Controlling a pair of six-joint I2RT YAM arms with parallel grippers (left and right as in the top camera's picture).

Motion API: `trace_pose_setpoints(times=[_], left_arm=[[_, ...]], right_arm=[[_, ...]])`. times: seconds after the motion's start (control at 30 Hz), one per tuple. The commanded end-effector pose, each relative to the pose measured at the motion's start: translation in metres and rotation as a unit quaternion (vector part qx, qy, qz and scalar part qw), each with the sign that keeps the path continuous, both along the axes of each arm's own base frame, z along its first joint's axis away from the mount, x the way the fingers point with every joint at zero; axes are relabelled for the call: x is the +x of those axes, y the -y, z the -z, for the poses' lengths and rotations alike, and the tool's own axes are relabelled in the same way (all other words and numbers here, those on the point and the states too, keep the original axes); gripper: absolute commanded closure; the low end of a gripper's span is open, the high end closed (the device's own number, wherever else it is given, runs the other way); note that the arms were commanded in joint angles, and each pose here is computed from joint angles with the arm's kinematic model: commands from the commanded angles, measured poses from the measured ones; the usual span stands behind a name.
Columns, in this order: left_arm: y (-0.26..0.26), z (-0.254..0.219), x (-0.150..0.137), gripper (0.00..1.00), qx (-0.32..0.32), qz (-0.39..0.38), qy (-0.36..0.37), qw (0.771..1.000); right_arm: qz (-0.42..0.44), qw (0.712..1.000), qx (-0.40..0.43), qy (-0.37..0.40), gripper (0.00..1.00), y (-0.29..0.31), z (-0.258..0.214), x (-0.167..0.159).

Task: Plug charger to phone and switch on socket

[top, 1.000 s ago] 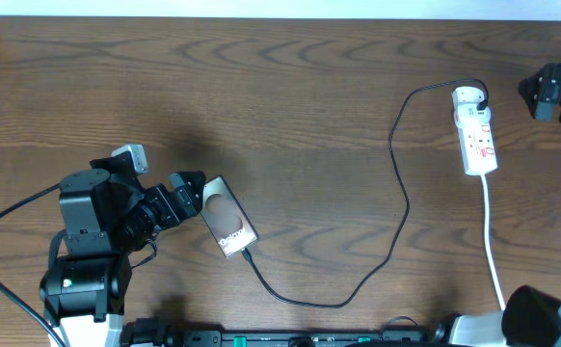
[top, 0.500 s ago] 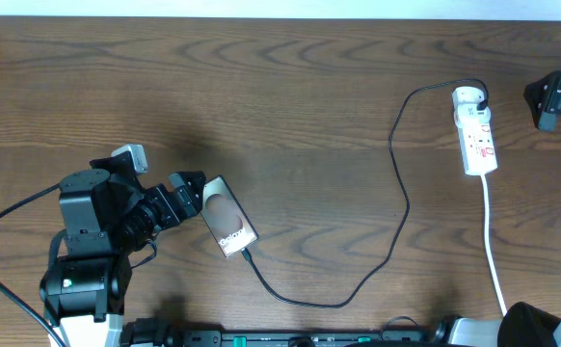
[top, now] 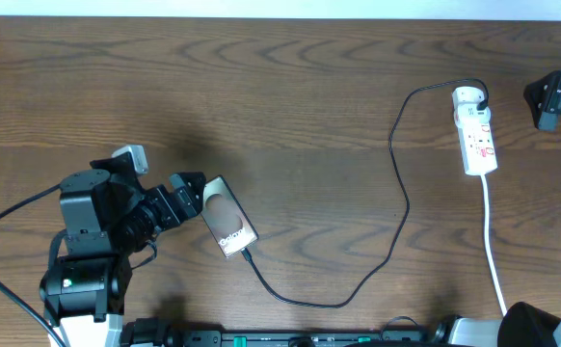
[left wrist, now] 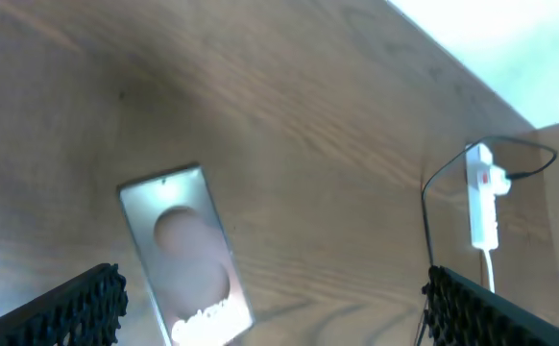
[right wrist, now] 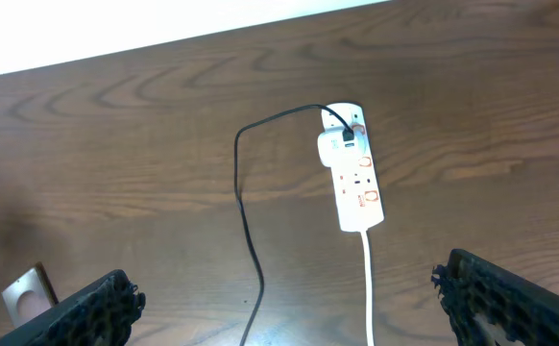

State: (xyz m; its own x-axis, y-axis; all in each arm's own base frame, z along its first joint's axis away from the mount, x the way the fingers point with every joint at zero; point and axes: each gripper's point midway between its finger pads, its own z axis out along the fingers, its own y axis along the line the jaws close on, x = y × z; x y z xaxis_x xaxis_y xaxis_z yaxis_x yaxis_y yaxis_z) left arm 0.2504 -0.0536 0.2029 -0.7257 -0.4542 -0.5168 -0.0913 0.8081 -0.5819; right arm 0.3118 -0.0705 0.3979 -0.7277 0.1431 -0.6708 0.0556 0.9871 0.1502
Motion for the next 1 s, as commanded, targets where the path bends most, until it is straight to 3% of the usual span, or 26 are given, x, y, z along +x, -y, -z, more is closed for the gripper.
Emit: trace_pose_setpoints(times=[0.0, 0.27, 0.57, 0.7, 0.97], left_arm=[[0.0, 0.004, -0.008, 0.02, 0.009, 0.005, -0.012, 1.0], [-0.019, 0.021, -0.039, 0.02, 0.081, -0.037, -0.039, 0.995], [-0.034, 0.019, -0.04, 0.02, 0.109, -0.082, 0.108, 0.985], [-0.045, 0.009, -0.033, 0.02, 0.117, -0.12, 0.208, 0.964], [-0.071, -0.027, -0.018, 0.02, 0.122, -0.207, 0.372, 0.897]], right_arm=[[0.007, 1.0, 0.003, 0.001, 0.01, 0.001, -0.001, -0.001], [0.007, 1.0, 0.003, 0.0, 0.01, 0.0, -0.001, -0.001], [0.007, 1.0, 0.003, 0.0, 0.01, 0.001, -0.001, -0.001], [0.007, 1.0, 0.003, 0.0, 0.01, 0.001, -0.001, -0.001], [0.007, 1.0, 0.003, 0.0, 0.01, 0.0, -0.001, -0.001]])
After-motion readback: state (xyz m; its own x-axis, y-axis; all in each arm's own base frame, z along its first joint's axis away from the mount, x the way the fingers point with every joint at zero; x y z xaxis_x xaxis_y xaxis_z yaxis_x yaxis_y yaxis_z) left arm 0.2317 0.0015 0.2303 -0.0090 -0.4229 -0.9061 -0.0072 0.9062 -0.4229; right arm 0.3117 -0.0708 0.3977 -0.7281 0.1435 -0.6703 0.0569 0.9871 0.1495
